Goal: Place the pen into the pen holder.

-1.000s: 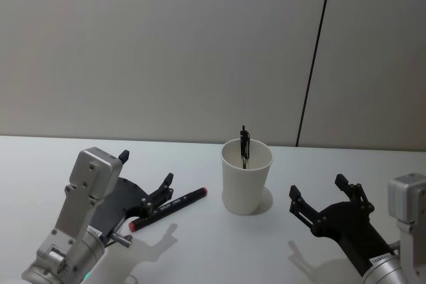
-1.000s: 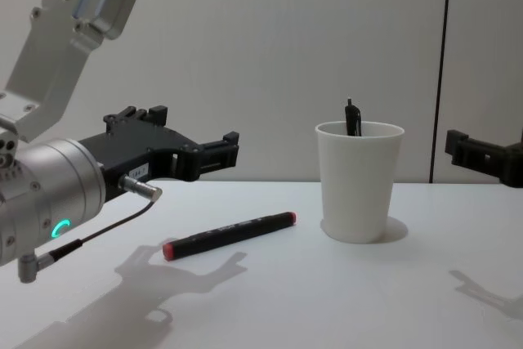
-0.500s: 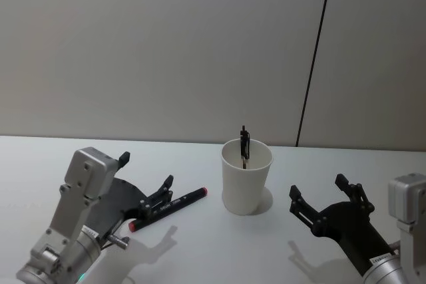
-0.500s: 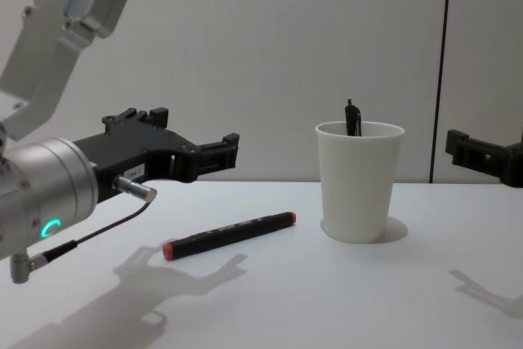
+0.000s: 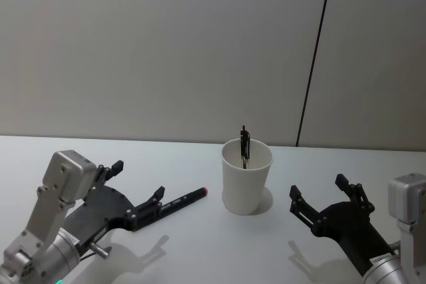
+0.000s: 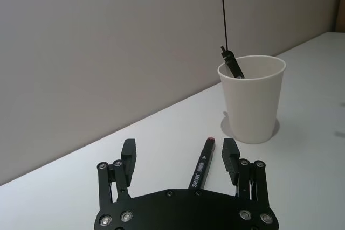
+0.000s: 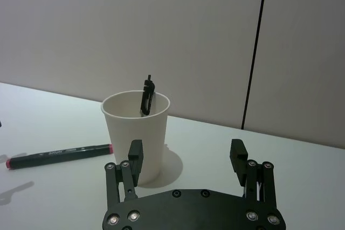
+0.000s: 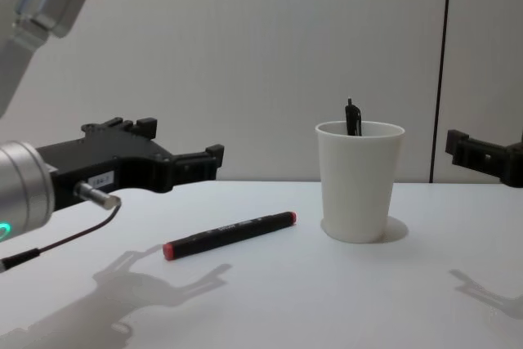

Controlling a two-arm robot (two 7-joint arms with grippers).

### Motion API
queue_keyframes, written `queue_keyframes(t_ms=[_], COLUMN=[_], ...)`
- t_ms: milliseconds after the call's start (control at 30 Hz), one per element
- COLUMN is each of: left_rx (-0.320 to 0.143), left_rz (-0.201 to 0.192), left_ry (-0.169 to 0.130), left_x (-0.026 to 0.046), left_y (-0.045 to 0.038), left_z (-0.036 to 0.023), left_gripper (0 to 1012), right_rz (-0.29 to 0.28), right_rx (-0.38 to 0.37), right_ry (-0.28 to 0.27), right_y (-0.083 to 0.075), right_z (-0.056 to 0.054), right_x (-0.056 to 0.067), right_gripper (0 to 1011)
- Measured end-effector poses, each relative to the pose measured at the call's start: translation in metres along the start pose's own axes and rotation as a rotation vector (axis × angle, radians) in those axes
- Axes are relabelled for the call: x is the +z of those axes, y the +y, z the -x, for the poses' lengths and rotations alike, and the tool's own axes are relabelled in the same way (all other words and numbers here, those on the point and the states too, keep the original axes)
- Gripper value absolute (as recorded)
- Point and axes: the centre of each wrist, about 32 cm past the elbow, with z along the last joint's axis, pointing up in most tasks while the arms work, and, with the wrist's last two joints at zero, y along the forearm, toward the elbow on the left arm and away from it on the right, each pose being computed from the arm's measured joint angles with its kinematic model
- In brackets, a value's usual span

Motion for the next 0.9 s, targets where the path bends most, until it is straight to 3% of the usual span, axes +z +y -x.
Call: queue_keyframes(t_ms=[400, 433, 633, 900], left_rx=[-0.101, -0.101, -0.163, -0.22], left_rz=[-0.041, -0.041, -0.067, -0.094], left_ry=[0.011, 0.011, 0.017, 0.03], left_x=[-0.001, -0.001, -0.0045, -0.0108], left_y=[0.0078, 0.0078, 0.0047, -0.0033], left_z=[-0.0236, -0.0236, -0.038, -0.0516], left_gripper=[1003, 1003, 1003, 1003], right_rz=[0.0, 0.0, 0.0, 0.0], right_rx=[0.0, 0.0, 0.0, 0.0], right_ry=[0.0, 0.0, 0.0, 0.0], right_y=[0.0, 0.0, 0.0, 0.0], right_z=[0.0, 0.0, 0.0, 0.0], right_x=[0.0, 0.0, 0.0, 0.0], right_gripper=[1001, 1001, 1001, 1001])
